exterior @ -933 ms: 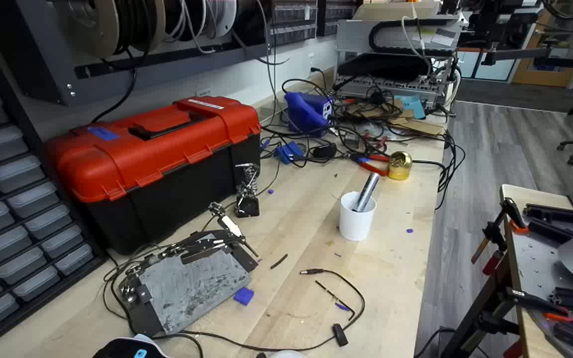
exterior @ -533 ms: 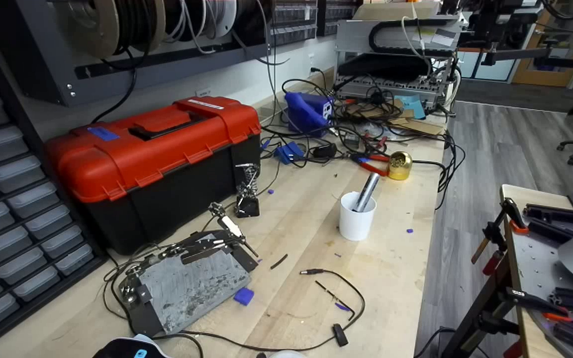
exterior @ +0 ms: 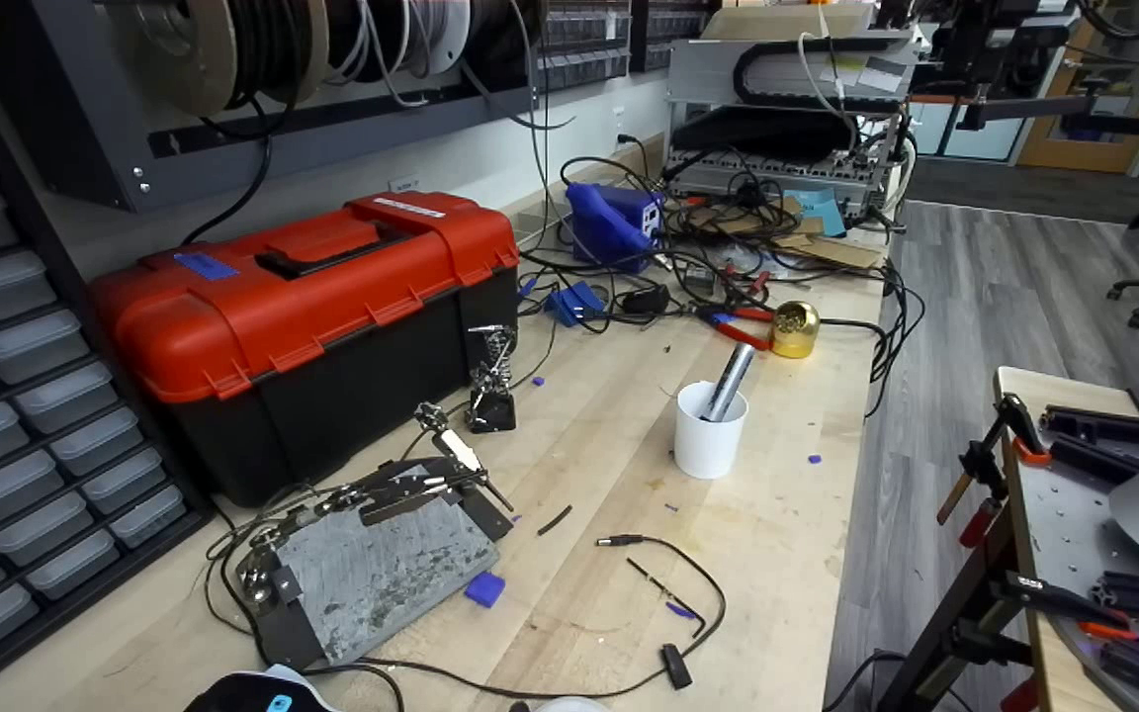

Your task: Remove the marker from the mug cup and put it on the table

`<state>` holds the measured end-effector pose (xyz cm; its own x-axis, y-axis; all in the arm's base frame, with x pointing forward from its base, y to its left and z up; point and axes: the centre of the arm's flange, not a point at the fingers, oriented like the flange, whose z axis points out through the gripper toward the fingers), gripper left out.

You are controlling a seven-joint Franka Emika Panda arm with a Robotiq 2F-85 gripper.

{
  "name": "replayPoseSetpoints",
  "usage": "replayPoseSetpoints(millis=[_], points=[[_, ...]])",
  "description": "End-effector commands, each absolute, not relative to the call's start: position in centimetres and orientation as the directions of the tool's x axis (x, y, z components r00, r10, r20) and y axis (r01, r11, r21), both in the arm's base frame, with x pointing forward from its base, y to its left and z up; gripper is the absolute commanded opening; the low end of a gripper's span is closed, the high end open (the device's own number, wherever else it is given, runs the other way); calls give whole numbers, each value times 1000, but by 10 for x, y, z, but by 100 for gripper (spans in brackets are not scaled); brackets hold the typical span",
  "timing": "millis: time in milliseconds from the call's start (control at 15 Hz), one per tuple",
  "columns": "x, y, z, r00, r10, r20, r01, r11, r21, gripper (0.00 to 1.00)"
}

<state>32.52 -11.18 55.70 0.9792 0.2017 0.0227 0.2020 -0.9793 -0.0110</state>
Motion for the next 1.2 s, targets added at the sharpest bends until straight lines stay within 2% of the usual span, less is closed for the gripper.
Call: replayPoseSetpoints(millis=[0,533,1133], points=[[325,-112,557,979,202,23,202,-979,-11,100],[338,-100,530,985,169,21,169,-985,-12,100],[374,-52,479,982,172,79,173,-985,-11,100]])
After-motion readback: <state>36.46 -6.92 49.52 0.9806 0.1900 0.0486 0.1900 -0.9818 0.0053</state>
